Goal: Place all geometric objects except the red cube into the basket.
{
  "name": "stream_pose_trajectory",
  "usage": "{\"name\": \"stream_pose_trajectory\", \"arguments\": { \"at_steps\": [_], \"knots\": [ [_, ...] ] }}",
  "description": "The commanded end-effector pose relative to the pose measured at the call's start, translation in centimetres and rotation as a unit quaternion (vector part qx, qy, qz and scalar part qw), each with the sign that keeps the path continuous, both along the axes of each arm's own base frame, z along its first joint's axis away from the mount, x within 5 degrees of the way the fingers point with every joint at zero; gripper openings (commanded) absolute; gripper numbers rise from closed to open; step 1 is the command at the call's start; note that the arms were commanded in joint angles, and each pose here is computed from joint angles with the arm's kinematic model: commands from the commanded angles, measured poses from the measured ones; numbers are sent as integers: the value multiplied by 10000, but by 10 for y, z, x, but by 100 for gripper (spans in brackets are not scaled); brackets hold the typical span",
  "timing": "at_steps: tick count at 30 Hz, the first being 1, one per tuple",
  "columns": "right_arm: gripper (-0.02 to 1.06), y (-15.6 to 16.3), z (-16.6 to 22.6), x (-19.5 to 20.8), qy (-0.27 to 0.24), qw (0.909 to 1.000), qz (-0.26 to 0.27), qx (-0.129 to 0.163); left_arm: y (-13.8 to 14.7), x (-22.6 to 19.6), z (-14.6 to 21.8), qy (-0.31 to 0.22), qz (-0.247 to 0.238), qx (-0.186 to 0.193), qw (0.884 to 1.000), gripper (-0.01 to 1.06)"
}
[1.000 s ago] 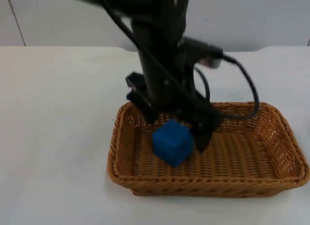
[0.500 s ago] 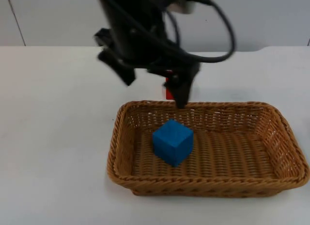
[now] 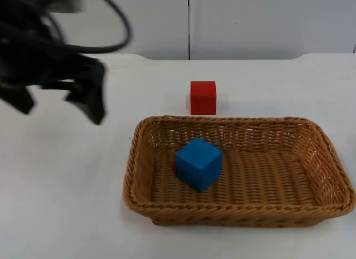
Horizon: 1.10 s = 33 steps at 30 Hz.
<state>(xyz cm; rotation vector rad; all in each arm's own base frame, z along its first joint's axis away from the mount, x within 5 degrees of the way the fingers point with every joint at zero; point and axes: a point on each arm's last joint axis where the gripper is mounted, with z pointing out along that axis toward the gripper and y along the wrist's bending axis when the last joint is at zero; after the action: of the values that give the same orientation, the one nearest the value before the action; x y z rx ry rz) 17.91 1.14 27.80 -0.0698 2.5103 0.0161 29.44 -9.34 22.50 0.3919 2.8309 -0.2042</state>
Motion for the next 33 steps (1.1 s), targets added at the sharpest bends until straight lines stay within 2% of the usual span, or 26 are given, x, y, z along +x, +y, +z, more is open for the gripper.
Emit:
{"name": "stream_pose_trajectory", "arguments": {
  "at_steps": [1, 7, 11, 20, 27, 33],
  "knots": [
    [105, -1, 3, 1, -70, 10000, -35, -4, 18, -10, 4, -36, 286, -74, 9996, 100],
    [105, -1, 3, 1, -70, 10000, -35, -4, 52, -42, 3, -125, 838, -101, 9964, 100],
    [105, -1, 3, 1, -70, 10000, -35, -4, 63, -59, 1, -144, 1095, -171, 9937, 100],
    [105, -1, 3, 1, -70, 10000, -35, -4, 66, -83, 10, -335, 1108, -197, 9931, 100],
    [105, -1, 3, 1, -70, 10000, -35, -4, 67, -89, 23, -690, 961, -183, 9928, 100],
    [105, -1, 2, 1, -60, 10000, -35, -3, 67, -90, 23, -677, 944, -146, 9931, 105]
  ]
}}
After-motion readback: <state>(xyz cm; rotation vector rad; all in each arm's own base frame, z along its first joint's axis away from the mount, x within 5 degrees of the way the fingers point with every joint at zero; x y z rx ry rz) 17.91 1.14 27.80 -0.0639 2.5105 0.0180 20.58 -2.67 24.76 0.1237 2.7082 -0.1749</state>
